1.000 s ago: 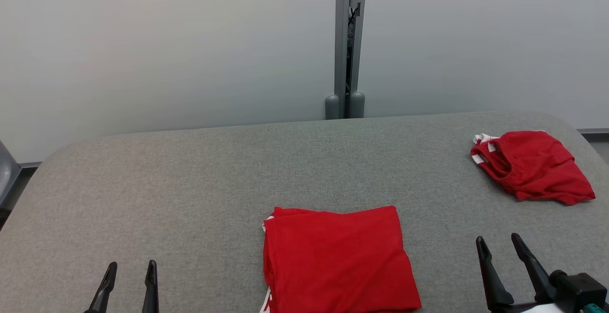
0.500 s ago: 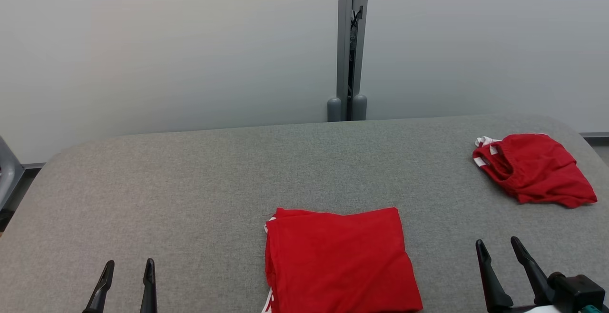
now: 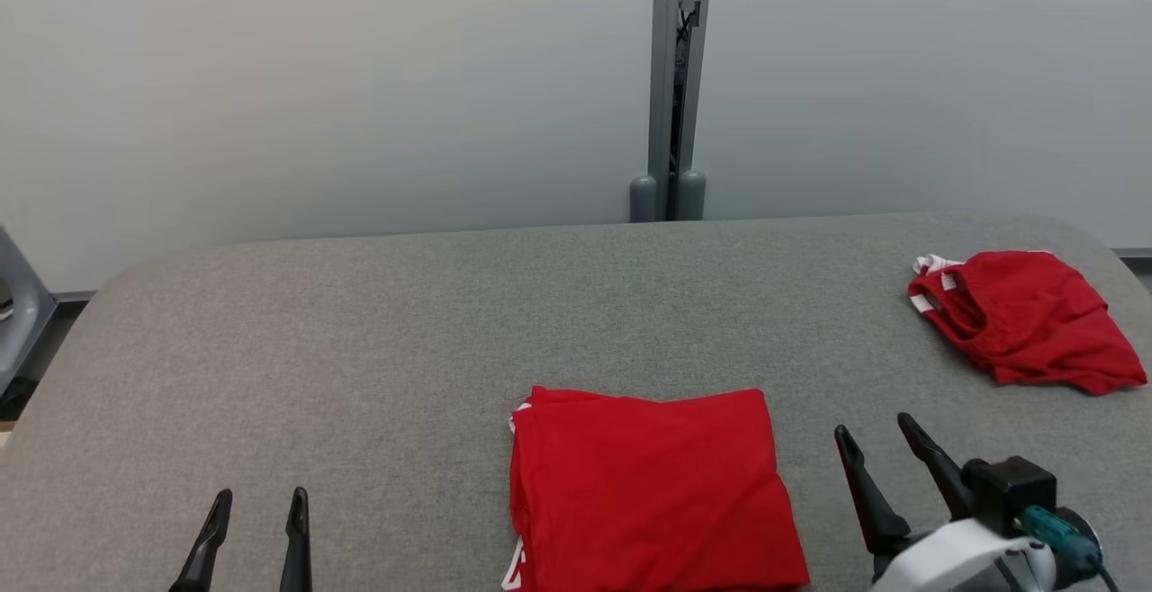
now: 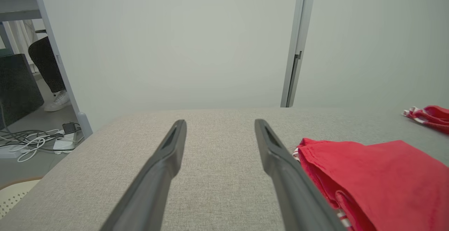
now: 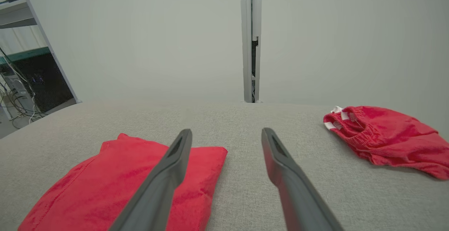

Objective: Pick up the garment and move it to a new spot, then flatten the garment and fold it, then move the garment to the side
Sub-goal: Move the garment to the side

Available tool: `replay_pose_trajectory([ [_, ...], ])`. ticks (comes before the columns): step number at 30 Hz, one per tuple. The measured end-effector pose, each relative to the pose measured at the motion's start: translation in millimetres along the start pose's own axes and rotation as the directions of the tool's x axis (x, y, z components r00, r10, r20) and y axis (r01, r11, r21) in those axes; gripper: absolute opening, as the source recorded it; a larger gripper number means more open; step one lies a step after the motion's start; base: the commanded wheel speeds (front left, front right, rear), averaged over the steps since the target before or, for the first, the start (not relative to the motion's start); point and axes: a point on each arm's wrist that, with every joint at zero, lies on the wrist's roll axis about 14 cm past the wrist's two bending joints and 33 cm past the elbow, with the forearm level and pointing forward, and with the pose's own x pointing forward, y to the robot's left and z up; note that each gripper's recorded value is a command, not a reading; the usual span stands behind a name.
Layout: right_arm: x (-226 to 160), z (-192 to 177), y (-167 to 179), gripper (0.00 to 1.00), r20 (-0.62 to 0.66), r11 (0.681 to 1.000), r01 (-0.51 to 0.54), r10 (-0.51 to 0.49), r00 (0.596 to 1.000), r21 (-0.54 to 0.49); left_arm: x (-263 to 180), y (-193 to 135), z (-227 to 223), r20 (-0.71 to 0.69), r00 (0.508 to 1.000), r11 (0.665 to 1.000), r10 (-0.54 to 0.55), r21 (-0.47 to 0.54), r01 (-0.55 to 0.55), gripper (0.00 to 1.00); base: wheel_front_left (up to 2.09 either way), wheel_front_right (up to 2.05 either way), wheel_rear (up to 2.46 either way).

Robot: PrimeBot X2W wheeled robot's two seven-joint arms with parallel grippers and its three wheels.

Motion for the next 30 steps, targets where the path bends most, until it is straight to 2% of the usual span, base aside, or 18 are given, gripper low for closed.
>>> replay_pose_trajectory([
  [6, 30, -21, 13, 1.00, -0.112, 0.999, -0.049, 0.048, 0.993, -0.008, 1, -1, -2, -0.008, 1.000, 1.000, 0.004, -0.009, -0.004, 1.00, 0.00, 0.00, 0.00],
  [14, 54, -71, 24, 1.00, -0.305, 0.998, -0.062, 0.065, 0.950, 0.019, -1, 7, -10, -0.033, 0.999, 0.999, 0.034, -0.014, -0.035, 1.00, 0.00, 0.00, 0.00],
  [25, 46, -128, 26, 1.00, -0.495, 0.998, -0.032, 0.054, 0.867, 0.052, 0, 16, -19, -0.059, 0.996, 0.998, 0.066, -0.012, -0.067, 1.00, 0.00, 0.00, 0.00],
  [30, 43, -139, 29, 1.00, -0.533, 0.997, -0.026, 0.060, 0.844, 0.072, 3, 18, -21, -0.066, 0.995, 0.997, 0.071, -0.012, -0.071, 1.00, 0.00, 0.00, 0.00],
])
